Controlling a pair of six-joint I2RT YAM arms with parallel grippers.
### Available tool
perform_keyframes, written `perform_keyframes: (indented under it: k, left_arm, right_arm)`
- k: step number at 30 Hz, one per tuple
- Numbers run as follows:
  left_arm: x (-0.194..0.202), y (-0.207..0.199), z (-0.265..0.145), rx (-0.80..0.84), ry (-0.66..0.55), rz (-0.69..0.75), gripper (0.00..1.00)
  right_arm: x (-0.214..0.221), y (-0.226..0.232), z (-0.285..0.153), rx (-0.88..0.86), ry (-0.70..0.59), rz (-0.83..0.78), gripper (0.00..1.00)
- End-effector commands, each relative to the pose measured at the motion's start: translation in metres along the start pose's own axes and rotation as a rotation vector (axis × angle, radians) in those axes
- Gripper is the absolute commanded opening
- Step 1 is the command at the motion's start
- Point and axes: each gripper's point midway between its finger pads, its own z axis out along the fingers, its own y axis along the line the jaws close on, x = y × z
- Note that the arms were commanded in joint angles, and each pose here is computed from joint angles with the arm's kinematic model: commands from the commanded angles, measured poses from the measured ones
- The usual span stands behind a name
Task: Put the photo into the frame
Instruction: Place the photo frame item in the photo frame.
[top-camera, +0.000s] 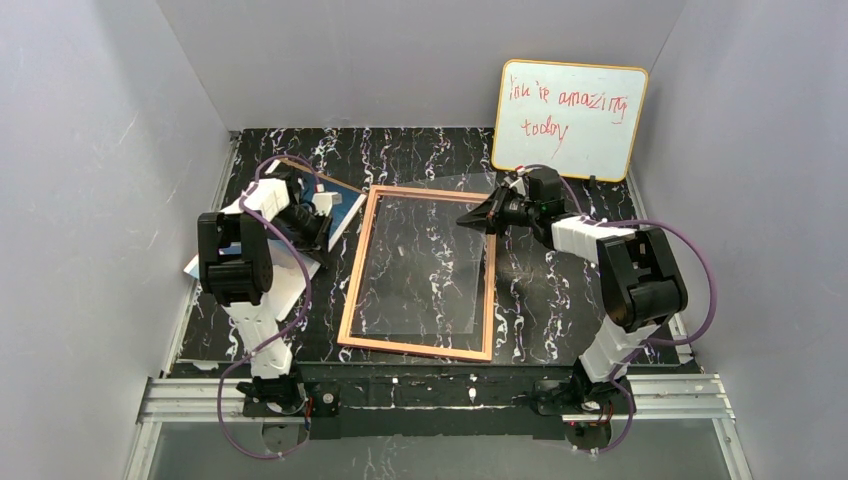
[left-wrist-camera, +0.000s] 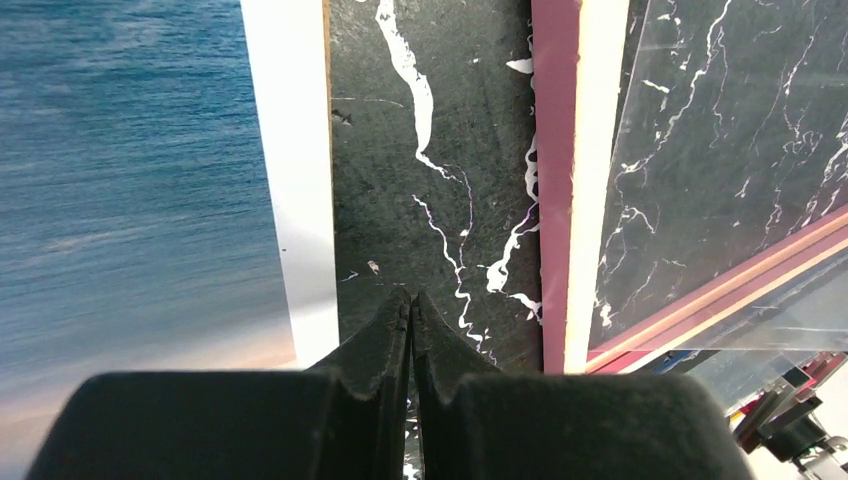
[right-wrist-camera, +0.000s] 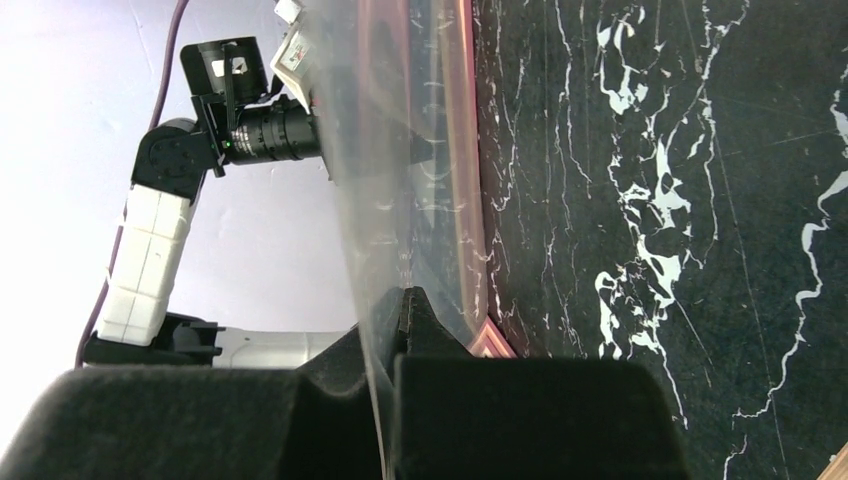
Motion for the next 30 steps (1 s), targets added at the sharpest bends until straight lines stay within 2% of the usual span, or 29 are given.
perform_keyframes:
  k: [1,8,30]
  left_arm:
    - [0.008,-0.012,0.002,0.034,0.012,0.014,0.02]
    - [0.011,-0.030,0.017,0.047,0.040,0.053,0.02]
    - [0.023,-0.040,0.042,0.030,0.093,0.085,0.01]
  right_arm:
    - [-0.001,0.000,0.002,-0.025,0.008,-0.021,0.01]
    - [-0.001,0.002,0.003,-0.041,0.014,-0.002,0.01]
    - [0.001,-0.010,0.010,-0.062,0.024,0.076,0.01]
